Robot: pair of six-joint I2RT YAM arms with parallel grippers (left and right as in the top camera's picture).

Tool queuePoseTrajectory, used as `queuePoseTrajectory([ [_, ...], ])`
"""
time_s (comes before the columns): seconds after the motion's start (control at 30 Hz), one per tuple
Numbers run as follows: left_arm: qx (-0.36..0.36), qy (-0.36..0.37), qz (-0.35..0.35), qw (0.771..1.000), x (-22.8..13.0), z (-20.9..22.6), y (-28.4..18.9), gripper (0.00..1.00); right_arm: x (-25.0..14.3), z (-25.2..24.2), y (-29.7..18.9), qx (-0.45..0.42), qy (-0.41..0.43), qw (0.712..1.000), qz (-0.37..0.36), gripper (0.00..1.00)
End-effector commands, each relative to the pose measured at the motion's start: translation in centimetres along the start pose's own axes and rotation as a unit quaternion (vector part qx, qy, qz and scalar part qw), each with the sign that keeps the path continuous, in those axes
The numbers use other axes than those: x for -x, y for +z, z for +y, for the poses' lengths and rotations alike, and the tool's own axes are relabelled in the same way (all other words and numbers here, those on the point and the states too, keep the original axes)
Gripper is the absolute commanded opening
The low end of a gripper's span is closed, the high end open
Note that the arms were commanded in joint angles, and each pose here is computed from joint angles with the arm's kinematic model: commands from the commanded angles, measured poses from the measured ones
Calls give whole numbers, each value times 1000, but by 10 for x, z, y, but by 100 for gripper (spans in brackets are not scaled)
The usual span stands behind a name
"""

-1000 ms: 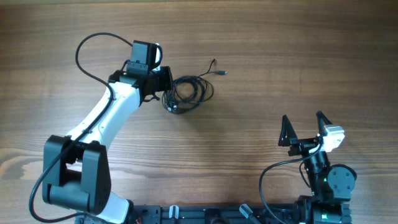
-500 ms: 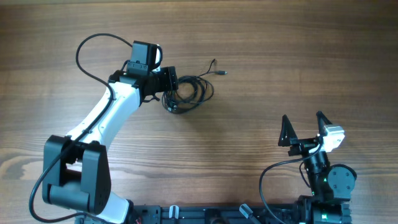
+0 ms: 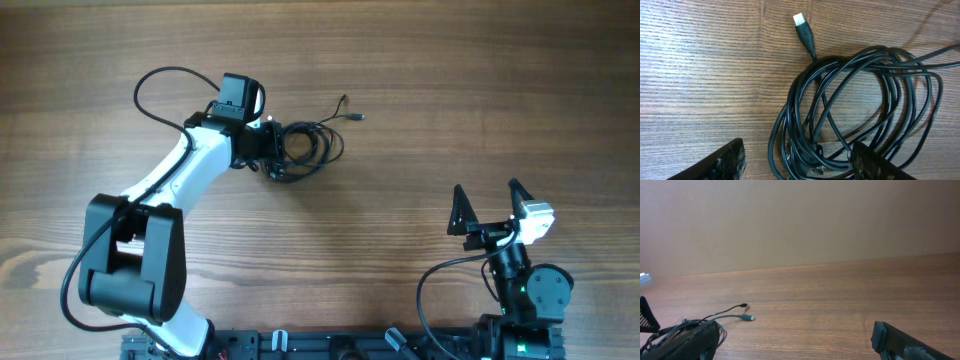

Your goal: Untangle cables

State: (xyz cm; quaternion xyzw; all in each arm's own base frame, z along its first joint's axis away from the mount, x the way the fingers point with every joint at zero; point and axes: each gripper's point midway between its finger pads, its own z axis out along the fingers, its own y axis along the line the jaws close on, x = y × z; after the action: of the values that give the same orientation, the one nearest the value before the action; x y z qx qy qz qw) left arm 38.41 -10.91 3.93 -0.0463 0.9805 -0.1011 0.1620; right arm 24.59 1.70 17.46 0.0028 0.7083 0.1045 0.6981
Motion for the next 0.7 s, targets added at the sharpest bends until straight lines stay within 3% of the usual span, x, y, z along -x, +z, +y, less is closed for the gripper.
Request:
queuePoseTrajectory([
  [0.0,0,0,9,1000,-3,0,6,71,0,2,0,6,-6,1000,-1,100],
  [0.13,1,0,11,1000,-4,1,6,66,0,2,0,6,-6,1000,-1,100],
  [0.27,4,-1,19,1000,-9,2,6,28,0,2,0,6,-6,1000,-1,100],
  [0.33,7,-2,27,1000,-15,5,9,4,0,2,0,6,-6,1000,-1,100],
  [0.5,5,-1,21,1000,-14,5,11,4,1,2,0,6,-6,1000,-1,100],
  [0.67,-32,10,-81,996,48,-22,-31,29,1,2,0,6,-6,1000,-1,99],
])
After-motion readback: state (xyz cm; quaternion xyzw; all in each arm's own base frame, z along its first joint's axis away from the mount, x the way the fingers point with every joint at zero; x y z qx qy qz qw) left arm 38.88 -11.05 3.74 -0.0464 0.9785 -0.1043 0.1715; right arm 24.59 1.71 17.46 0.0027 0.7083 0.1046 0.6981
